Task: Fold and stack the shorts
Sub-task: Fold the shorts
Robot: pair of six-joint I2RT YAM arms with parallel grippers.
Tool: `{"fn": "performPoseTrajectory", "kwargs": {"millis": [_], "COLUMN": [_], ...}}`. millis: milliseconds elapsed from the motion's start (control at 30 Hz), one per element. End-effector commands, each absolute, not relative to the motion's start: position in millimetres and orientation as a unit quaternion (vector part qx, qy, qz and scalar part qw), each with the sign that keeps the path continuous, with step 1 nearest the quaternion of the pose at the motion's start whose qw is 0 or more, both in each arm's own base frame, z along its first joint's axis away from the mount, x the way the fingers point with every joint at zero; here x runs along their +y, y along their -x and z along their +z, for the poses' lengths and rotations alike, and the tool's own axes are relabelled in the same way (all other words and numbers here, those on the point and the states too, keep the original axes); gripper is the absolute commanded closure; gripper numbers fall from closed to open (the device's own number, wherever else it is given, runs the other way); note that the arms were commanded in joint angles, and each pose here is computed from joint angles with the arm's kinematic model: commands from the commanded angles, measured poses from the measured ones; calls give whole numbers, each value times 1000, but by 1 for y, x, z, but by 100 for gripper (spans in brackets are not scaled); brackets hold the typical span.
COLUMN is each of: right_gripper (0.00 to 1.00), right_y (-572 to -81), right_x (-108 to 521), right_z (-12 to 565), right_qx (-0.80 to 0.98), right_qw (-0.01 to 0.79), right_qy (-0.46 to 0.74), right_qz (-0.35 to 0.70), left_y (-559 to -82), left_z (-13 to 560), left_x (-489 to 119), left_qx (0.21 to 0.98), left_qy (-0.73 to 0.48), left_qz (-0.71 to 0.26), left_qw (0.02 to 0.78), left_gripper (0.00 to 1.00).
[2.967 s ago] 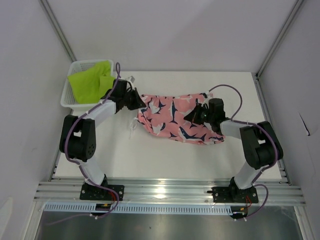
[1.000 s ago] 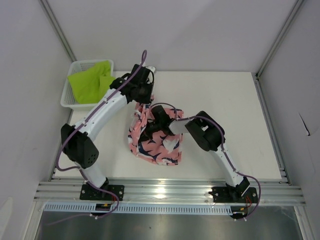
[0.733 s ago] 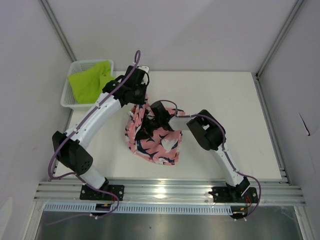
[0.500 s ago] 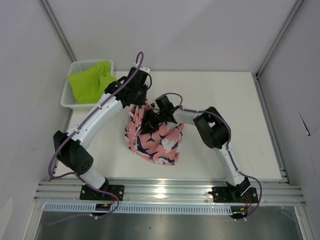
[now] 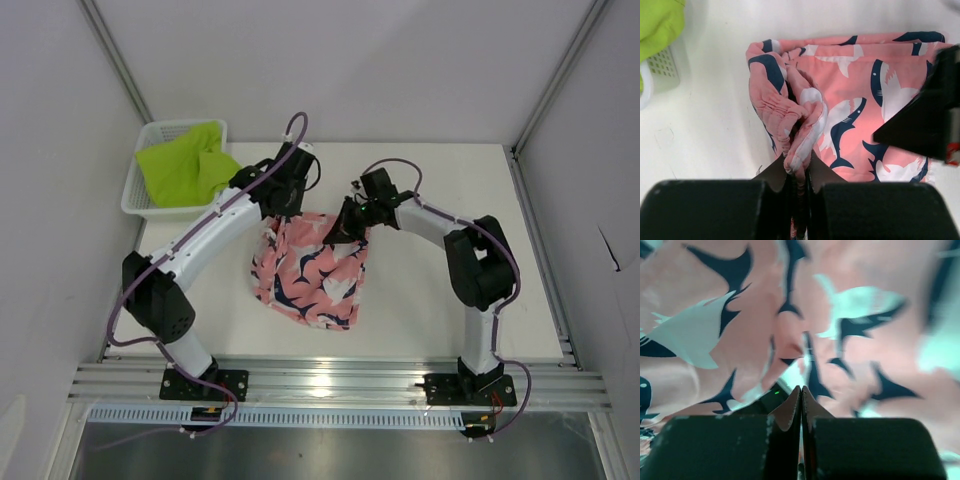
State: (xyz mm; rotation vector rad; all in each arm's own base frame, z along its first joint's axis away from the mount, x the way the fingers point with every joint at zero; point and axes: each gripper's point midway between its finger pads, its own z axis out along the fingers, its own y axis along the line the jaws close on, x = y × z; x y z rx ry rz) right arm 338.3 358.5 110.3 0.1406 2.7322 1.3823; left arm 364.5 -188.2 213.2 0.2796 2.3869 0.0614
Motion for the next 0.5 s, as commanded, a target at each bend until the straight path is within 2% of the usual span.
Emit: {"fn": "performPoseTrajectory", "kwargs": {"millis": [0, 333, 467], "right_gripper": [100, 100, 100], "right_y": [-350, -372, -378], "right_x": [306, 257, 253], "right_z": [93, 54, 35], "right_qx": [920, 946, 953], "right_qw": [84, 141, 137], "right_qy": [-61, -71, -72], "right_qz": [378, 283, 260], "left_y": [-366, -359, -359], "left_z": [220, 196, 181], "left_x": [-197, -229, -236], "left_qx": [922, 926, 928], "left_qy": [-92, -94, -85], "left_qz": [30, 80, 117], "left_qw": [375, 356, 343], "left_gripper": [92, 91, 91]}}
